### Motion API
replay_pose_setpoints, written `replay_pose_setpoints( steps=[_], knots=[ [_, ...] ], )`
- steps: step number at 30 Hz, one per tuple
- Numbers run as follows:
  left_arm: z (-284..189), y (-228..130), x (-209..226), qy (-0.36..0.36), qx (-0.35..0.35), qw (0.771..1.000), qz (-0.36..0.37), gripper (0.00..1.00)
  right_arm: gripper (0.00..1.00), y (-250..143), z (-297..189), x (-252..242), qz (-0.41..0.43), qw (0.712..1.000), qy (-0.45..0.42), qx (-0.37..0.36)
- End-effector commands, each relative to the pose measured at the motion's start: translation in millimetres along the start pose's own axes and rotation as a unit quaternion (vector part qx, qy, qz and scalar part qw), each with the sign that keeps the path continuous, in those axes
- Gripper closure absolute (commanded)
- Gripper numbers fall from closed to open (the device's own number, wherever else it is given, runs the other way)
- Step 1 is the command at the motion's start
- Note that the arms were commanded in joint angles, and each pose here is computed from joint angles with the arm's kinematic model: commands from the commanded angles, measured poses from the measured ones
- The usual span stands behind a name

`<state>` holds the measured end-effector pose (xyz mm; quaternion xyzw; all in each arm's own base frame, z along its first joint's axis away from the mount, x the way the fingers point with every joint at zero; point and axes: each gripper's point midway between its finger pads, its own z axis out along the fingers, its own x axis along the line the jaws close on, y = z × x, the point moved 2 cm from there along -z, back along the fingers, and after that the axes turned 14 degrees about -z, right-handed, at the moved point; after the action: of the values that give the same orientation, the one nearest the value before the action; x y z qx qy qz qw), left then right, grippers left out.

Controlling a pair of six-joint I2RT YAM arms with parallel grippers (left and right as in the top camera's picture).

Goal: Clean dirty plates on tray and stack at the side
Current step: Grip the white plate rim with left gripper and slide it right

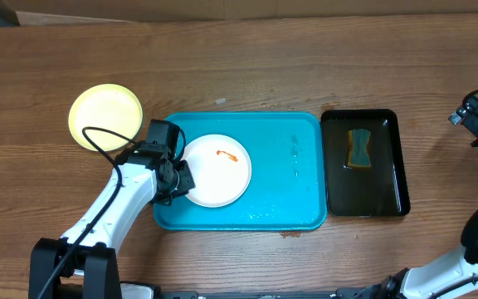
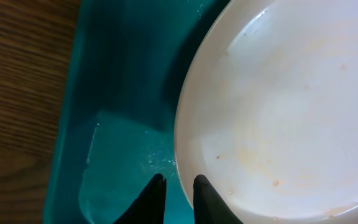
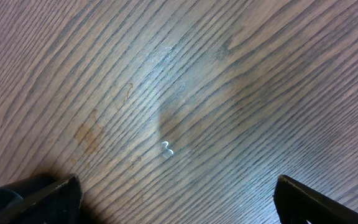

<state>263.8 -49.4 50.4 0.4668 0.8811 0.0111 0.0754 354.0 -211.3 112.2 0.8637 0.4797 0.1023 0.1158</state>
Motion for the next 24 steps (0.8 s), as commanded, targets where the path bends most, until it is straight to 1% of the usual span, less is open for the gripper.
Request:
replay_pose_setpoints(
  steps=[1,7,13,16,18,20,22,24],
  knots=[
    [4,-1,5,0.015,-0.003,1.0,-0.008,0.79,0.0,9,-12,0,-0.001,1.0,-0.001,-0.021],
    [4,-1,5,0.015,-0.005,1.0,-0.012,0.8,0.0,9,-12,0,-0.001,1.0,-0.001,-0.021],
    [12,-3,7,0.025,0.007,1.0,-0.012,0.79,0.0,9,-11,0,-0.001,1.0,-0.001,-0.02],
    [17,-5,8,0.031,0.013,0.999,-0.012,0.82,0.0,9,-11,0,-0.001,1.0,-0.001,-0.02],
    [18,-4,7,0.031,0.014,0.999,-0.014,0.89,0.0,9,-12,0,-0.001,1.0,-0.001,-0.021],
    [18,-3,6,0.028,0.011,0.999,-0.015,0.94,0.0,9,-12,0,-0.001,1.0,-0.001,-0.021],
    [17,0,3,0.023,0.005,1.0,-0.014,0.96,0.0,9,-12,0,-0.001,1.0,-0.001,-0.021],
    [17,5,-2,0.012,-0.005,1.0,-0.007,0.96,0.0,9,-12,0,-0.001,1.0,-0.001,-0.021]
  ],
)
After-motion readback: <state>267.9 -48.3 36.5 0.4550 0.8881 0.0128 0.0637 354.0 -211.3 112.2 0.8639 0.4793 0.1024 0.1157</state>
